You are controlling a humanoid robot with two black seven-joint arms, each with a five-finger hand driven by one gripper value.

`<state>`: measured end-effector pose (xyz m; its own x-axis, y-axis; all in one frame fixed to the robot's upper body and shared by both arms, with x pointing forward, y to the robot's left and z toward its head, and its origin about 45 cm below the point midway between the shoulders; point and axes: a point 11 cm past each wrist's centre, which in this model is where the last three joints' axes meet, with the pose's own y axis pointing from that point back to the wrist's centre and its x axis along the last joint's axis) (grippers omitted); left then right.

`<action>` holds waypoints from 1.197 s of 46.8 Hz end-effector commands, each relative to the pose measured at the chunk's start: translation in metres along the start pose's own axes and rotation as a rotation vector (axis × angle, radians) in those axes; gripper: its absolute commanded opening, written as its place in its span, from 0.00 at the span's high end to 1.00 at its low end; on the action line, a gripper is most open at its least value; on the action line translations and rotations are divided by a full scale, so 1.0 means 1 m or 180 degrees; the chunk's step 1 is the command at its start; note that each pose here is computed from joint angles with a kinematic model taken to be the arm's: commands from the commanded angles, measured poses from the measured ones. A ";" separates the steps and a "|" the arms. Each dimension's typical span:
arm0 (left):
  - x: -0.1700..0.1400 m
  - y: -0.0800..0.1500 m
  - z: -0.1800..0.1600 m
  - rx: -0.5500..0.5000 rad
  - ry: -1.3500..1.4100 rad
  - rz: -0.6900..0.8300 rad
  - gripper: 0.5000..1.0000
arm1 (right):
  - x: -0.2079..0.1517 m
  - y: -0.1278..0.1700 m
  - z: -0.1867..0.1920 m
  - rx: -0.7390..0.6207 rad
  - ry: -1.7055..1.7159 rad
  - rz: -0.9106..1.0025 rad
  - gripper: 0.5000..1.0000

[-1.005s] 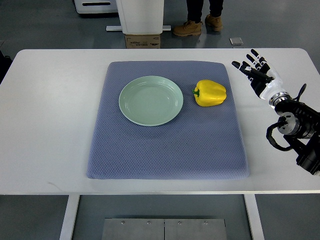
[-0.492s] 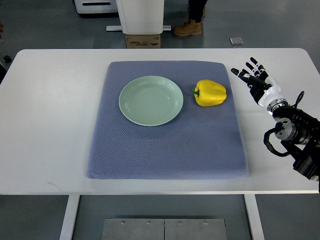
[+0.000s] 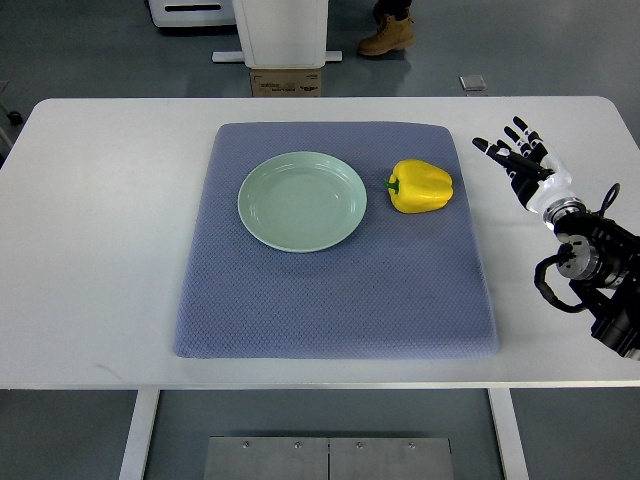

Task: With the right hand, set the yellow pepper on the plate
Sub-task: 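Reach the right hand over the yellow pepper and lower onto it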

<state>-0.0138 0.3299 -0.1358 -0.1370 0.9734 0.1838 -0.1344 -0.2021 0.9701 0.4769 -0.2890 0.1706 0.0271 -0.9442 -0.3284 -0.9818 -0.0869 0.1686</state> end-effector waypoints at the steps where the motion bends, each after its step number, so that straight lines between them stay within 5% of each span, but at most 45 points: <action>1: 0.000 0.000 0.000 -0.0001 -0.0001 -0.0002 0.00 | -0.009 -0.002 -0.004 0.0034 -0.0014 -0.0093 0.00; 21: 0.000 0.000 0.000 -0.0001 -0.0001 -0.0002 0.00 | -0.078 0.008 -0.036 0.0348 0.0577 -0.1044 0.00; 56: 0.000 0.000 0.000 -0.0001 -0.0001 -0.0002 0.00 | -0.108 0.007 -0.063 0.0223 0.3803 -0.1872 0.00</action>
<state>-0.0138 0.3300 -0.1358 -0.1370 0.9733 0.1839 -0.1342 -0.2022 0.9701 0.4798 -0.2099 0.2669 0.5541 -0.5185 0.6513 -0.7857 -0.5841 0.2035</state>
